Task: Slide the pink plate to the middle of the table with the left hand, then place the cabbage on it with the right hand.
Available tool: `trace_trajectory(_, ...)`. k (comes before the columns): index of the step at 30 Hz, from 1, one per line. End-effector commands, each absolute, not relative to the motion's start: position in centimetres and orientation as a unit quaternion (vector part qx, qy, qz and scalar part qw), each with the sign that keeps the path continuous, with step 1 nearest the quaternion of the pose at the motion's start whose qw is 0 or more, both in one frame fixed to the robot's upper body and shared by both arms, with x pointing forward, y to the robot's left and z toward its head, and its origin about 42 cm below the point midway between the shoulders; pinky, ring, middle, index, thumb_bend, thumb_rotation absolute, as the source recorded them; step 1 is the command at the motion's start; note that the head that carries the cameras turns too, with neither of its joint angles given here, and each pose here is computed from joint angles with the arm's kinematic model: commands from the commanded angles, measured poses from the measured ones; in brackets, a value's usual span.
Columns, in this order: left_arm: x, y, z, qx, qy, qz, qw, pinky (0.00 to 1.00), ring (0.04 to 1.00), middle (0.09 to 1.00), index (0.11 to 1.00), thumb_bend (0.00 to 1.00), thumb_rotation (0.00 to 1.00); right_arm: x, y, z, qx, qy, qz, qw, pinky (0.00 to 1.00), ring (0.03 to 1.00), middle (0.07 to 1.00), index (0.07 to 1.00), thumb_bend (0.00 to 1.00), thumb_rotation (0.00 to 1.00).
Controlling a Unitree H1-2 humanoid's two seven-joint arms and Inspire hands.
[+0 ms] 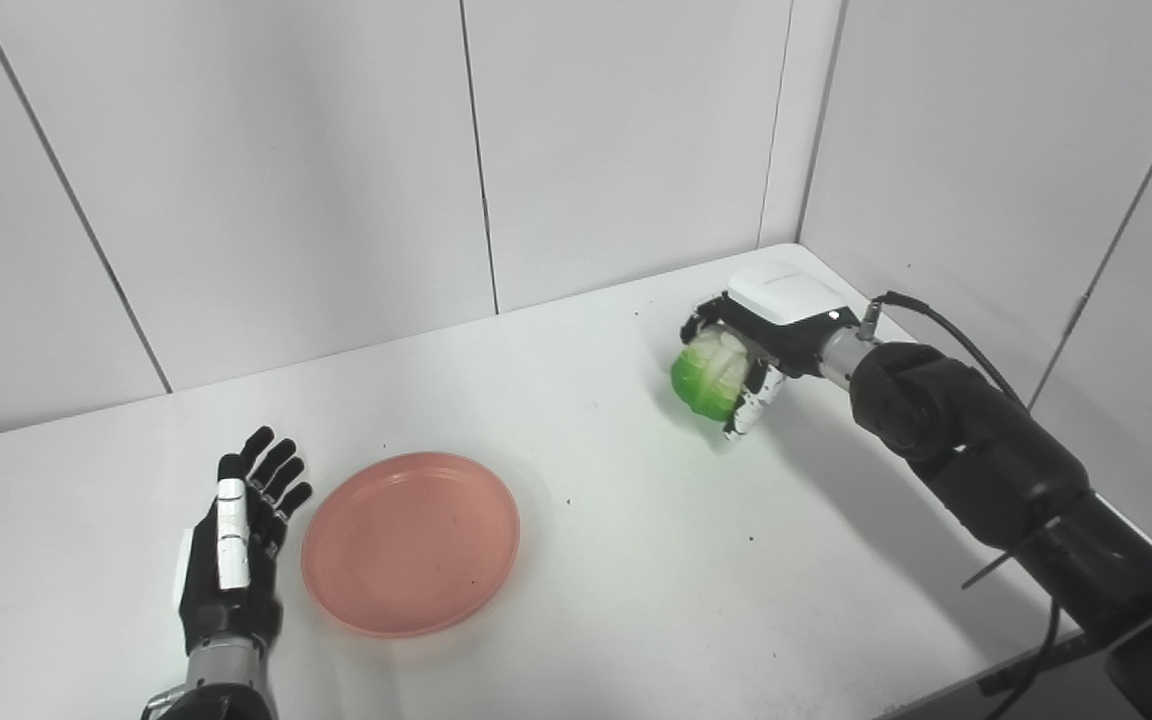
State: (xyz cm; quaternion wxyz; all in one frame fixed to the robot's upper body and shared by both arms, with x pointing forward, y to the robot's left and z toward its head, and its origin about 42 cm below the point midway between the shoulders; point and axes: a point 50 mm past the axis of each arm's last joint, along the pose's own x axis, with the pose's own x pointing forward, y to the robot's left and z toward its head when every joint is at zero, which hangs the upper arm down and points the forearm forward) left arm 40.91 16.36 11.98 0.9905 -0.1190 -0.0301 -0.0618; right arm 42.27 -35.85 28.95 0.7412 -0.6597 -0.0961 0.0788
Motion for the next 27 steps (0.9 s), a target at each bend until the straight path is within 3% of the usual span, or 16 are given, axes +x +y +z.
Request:
trace_trajectory(1,40.6,15.8,12.0,-0.114,-0.031,-0.063,0.991,0.85,0.873,0.853,0.834,0.69,0.91,42.5,-34.0,33.7,-0.646,-0.182,0.055,0.739,0.43,0.482,0.53,0.442,0.5,0.0)
trace_trajectory(5,40.3,15.2,12.3,-0.101,-0.032,-0.066,0.992,0.89,0.879,0.861,0.843,0.69,0.94,42.2,-31.2,35.5,-0.625,-0.225,0.068,0.744,0.42,0.475,0.535,0.443,0.5,0.0)
trace_trajectory(11,39.6,13.2,12.8,-0.105,-0.04,-0.06,0.992,0.78,0.852,0.846,0.826,0.69,0.93,41.7,-26.3,36.0,-0.587,-0.277,0.103,0.754,0.4,0.467,0.536,0.449,0.5,0.0)
trace_trajectory(16,39.1,10.9,13.2,-0.105,-0.041,-0.048,0.992,0.83,0.853,0.838,0.81,0.68,0.91,42.2,-22.0,34.9,-0.559,-0.322,0.142,0.751,0.37,0.451,0.532,0.46,0.5,0.0)
trace_trajectory(27,39.0,8.2,12.8,-0.101,-0.062,-0.047,0.992,0.78,0.821,0.837,0.814,0.66,0.99,42.9,-16.2,30.9,-0.56,-0.302,0.244,0.732,0.38,0.469,0.541,0.451,0.5,0.0)
